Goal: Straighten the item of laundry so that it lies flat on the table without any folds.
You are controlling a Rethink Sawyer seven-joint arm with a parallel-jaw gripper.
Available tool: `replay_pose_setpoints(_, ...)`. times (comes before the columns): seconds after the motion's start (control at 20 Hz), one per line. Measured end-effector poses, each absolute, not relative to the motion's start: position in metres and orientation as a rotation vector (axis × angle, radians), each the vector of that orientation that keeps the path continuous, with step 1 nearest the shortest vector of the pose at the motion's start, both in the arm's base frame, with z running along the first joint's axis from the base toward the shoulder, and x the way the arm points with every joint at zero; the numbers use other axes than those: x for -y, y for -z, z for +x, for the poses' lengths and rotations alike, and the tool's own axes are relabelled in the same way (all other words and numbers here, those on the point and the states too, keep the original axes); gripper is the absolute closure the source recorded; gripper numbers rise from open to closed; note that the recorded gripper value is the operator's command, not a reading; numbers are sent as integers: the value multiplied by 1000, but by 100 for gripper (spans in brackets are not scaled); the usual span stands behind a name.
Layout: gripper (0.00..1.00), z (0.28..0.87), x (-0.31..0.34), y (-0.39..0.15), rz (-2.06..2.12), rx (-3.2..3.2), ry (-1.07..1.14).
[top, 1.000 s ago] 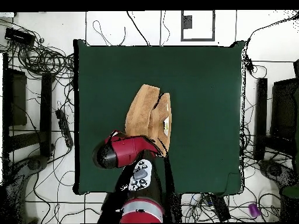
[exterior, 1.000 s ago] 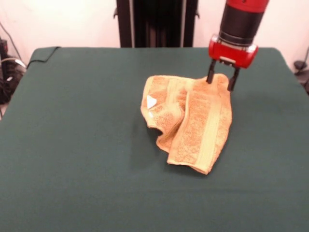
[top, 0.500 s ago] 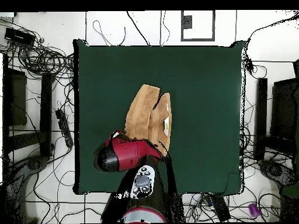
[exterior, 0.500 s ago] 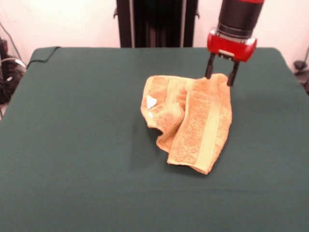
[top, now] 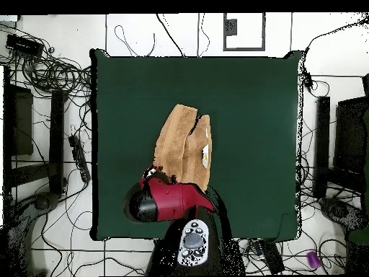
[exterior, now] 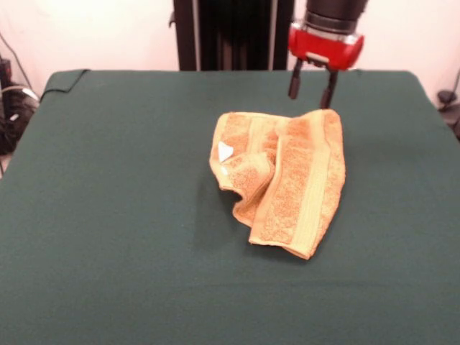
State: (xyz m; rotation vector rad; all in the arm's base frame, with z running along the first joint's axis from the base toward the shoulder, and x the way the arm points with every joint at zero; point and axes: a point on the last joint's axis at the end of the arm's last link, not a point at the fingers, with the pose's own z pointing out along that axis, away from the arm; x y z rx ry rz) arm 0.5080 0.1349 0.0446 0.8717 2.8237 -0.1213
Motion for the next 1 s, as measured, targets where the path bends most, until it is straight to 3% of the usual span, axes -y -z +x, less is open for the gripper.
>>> replay_pose_setpoints(1.0, 0, 481, -54, -42, 902, -2648, 103)
